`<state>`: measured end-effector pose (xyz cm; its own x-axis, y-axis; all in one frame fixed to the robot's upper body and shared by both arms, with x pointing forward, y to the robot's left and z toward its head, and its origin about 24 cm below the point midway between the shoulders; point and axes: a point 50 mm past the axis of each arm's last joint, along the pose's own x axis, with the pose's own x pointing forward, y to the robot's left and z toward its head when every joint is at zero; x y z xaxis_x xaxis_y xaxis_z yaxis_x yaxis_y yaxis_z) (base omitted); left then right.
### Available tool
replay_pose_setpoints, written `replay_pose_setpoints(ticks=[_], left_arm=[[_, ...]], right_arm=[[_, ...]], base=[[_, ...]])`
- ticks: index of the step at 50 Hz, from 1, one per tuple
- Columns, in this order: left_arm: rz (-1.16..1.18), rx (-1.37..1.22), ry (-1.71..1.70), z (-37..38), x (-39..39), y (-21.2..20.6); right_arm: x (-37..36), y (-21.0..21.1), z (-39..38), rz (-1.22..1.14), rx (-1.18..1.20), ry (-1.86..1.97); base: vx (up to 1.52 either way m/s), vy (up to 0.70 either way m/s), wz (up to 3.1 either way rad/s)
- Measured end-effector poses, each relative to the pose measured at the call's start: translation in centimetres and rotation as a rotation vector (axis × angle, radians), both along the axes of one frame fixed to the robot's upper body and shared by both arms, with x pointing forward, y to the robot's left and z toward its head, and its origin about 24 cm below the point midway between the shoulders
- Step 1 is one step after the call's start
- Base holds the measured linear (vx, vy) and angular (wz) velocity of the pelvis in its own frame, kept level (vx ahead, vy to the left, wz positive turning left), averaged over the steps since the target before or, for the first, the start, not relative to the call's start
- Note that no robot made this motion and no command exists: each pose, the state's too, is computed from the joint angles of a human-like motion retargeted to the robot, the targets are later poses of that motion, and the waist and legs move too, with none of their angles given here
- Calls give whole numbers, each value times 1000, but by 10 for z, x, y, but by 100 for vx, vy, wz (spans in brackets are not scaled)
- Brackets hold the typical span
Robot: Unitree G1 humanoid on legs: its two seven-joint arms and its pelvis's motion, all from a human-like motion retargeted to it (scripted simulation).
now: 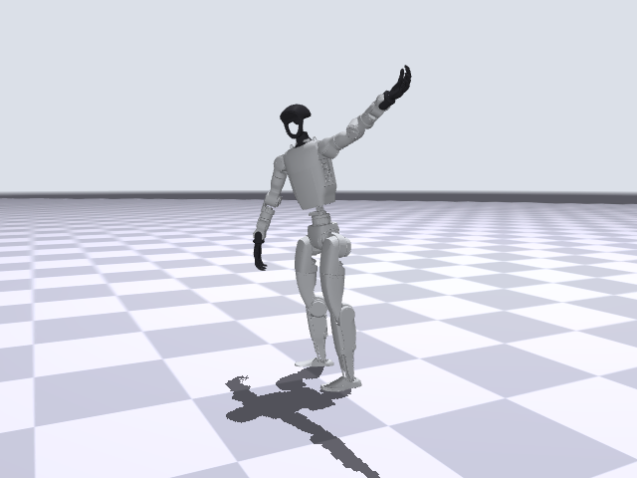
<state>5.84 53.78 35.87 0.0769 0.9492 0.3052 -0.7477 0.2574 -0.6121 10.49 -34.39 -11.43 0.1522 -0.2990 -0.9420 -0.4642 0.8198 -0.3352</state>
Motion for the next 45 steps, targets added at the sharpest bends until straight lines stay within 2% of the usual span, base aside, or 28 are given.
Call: replay_pose_setpoints(ticks=[5, 10, 12, 14, 18, 24, 30, 37, 42, 45], left_arm=[[-49, 315, 7, 83, -18, -36], [50, 526, 255, 129, -20, -71], [138, 691, 392, 177, -9, -118], [58, 864, 569, 185, 79, -159], [56, 1079, 1008, 139, 157, -176], [42, 1235, 1525, 88, 200, -179], [4, 1222, 1730, 68, 208, -171], [-31, 1096, 1887, 58, 200, -148], [-189, 737, 1723, 64, 165, -110], [-219, 432, 1530, 55, 129, -77]], right_arm=[[-26, -60, 35, -224, -136, -51], [16, -103, 90, -310, -307, -285], [53, -86, 89, -328, -250, -399], [36, -89, 83, -452, -221, -445], [67, -92, 107, -450, -154, -599], [150, -53, 137, -372, 81, -836], [208, -29, 193, -451, 244, -1172], [209, -64, 266, -715, 215, -1561], [161, -118, 369, -821, -71, -1928], [117, -134, 440, -853, -273, -2162]], base=[[1, -2, -69], [1, -2, -75], [0, -3, -82], [1, -3, -95], [0, -2, -97], [-2, -1, -92], [-3, 0, -65], [-2, 0, -17], [0, -2, 15], [0, -4, 40]])
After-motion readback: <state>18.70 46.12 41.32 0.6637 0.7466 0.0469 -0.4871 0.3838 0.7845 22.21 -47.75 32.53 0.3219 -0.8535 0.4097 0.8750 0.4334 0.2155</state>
